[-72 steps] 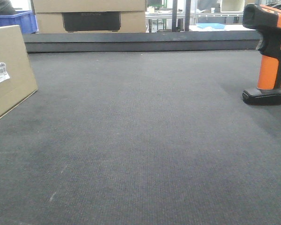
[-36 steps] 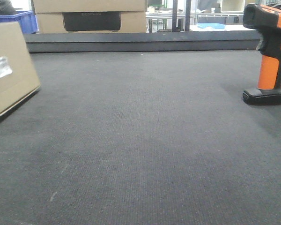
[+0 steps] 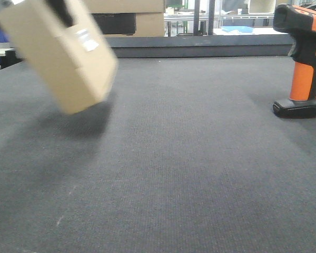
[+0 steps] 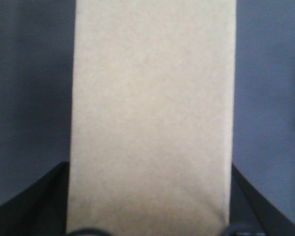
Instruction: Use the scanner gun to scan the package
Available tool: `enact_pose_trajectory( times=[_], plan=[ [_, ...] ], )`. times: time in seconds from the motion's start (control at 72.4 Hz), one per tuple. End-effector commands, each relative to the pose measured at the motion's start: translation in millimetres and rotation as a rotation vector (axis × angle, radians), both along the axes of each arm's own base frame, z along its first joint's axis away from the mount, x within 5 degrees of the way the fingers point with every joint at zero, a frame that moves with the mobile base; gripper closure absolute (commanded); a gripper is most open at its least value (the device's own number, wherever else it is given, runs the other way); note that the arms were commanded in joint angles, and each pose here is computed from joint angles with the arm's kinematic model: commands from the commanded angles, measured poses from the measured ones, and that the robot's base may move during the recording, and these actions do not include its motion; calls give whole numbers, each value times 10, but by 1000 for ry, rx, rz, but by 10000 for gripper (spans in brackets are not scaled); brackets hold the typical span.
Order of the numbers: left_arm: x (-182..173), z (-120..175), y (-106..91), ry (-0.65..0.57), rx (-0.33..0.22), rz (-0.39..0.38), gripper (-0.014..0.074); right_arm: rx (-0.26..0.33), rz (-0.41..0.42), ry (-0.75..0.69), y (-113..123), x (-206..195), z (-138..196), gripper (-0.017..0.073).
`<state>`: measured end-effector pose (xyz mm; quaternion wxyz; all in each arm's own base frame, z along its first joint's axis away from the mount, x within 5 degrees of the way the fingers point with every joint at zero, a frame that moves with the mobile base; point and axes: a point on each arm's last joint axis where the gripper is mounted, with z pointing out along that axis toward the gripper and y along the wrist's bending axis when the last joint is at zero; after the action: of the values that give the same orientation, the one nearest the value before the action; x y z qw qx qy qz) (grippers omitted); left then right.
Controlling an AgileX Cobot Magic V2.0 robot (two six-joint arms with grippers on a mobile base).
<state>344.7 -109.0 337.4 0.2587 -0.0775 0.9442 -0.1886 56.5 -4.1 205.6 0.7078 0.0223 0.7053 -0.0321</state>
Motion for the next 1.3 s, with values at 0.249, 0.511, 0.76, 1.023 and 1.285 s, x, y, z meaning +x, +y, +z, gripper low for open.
enact_pose_trajectory(
  times=[0.249,0.511,0.76,1.023,1.285],
  plan=[
    [-1,-185,-579,-1,-82,-43,705,-1,-3,-24,-2,-3,22,721],
    [15,-252,-590,21,-62,-49,705,-2,-6,-47,-4,-4,43,721],
    [10,-256,-588,28,-59,-51,705,-17,-35,-316,-28,-51,283,721],
    [6,-258,-588,17,-36,-86,705,-13,-14,-260,-6,-83,736,721],
    [5,-259,-587,17,-33,-90,705,0,-10,-101,-34,282,1045,721]
  ],
)
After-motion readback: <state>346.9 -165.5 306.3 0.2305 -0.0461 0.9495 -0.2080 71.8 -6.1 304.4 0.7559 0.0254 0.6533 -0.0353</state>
